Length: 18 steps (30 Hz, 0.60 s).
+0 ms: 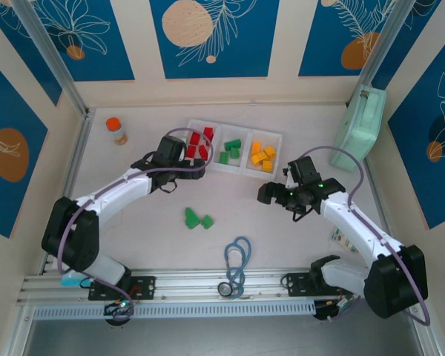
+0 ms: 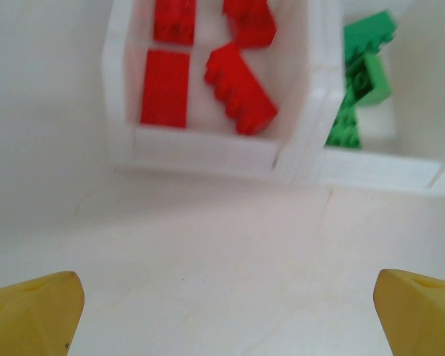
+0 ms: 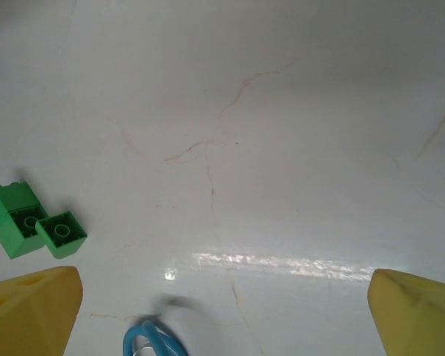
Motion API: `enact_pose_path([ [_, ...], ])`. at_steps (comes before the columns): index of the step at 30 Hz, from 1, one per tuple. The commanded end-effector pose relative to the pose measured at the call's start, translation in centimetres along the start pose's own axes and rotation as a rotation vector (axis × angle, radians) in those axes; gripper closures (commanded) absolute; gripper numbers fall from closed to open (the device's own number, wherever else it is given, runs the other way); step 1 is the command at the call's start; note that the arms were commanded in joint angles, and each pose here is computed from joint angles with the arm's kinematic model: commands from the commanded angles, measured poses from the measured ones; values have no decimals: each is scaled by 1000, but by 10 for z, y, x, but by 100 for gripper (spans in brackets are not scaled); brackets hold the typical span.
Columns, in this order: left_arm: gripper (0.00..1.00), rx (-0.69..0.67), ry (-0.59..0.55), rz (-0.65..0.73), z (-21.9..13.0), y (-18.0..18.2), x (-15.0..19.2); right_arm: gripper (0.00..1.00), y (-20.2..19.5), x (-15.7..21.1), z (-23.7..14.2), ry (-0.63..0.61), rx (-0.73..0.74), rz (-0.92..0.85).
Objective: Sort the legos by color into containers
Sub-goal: Move the lego to the center of the table.
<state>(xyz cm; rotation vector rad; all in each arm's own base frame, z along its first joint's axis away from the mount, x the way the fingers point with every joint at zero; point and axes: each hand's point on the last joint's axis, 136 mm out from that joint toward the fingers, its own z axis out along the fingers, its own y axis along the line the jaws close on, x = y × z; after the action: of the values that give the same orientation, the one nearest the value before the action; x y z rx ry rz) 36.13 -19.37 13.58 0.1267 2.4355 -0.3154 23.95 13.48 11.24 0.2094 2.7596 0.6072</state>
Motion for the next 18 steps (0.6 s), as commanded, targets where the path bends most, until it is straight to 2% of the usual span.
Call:
enact_pose_path([
  [1, 1, -40, 65, -23, -19, 6, 31, 1, 23, -10, 0, -12, -48, -23],
  [6, 2, -38, 124, -59, -35, 8, 73, 1, 37, -9, 13, 16, -54, -50],
  [13, 19, -23, 185, -165, -38, 15, 120, 1, 44, -8, 21, 32, -39, -75],
  [18, 23, -20, 232, -186, -27, 14, 134, 1, 47, -8, 21, 36, -37, -85],
])
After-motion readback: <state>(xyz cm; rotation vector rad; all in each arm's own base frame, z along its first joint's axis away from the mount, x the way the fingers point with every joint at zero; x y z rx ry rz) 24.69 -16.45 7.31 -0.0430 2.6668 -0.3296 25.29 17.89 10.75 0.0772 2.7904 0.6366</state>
